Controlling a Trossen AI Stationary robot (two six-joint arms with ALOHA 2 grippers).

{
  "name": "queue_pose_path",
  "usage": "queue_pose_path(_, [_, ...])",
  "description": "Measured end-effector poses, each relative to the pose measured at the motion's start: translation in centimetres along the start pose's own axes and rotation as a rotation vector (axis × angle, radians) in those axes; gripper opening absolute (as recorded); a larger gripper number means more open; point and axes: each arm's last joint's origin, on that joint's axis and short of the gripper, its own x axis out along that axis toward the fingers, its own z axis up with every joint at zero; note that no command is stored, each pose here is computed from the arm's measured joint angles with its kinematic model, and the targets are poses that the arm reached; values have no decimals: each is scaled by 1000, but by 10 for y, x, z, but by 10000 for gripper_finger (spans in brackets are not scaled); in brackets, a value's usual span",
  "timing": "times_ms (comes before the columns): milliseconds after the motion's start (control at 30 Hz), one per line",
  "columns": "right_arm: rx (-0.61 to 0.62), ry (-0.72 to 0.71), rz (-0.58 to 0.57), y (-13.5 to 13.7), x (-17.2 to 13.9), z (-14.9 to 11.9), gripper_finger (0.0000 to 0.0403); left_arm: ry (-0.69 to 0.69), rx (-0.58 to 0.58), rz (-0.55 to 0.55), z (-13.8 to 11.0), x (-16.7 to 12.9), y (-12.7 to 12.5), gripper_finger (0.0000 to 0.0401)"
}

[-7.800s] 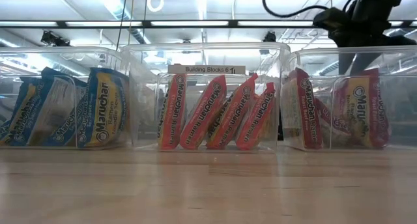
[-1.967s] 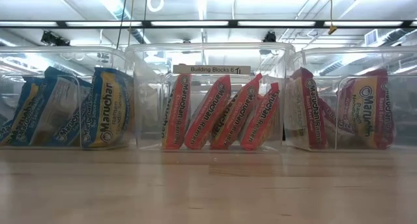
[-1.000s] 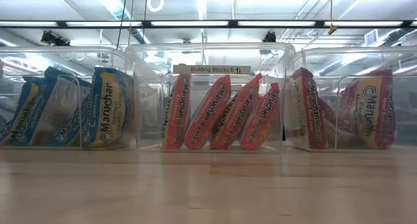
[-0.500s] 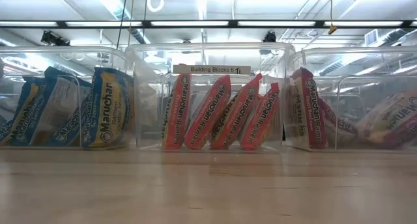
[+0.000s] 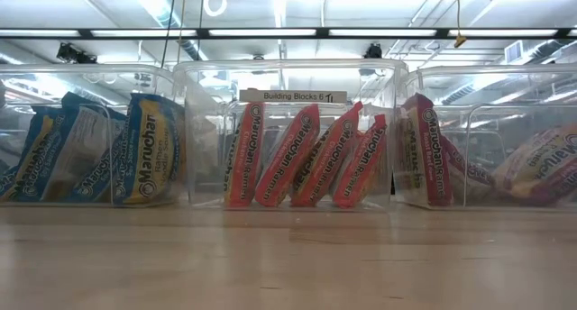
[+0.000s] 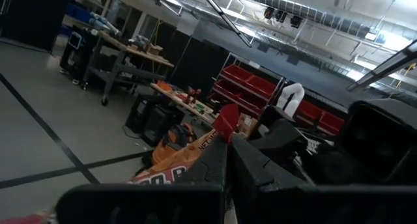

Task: Sort Maruchan noodles
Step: Put the red noodle pack into the right transparent bin

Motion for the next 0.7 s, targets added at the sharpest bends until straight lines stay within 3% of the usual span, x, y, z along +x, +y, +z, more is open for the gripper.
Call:
queue_pose_path(433, [-4,-1,10,-1,2,0,132,-2,-8,-1,1,0,0,9])
queue_pose_path(700, [2,-11,-7,-2,2,2,97,-4,-25,-1,1,0,0,9])
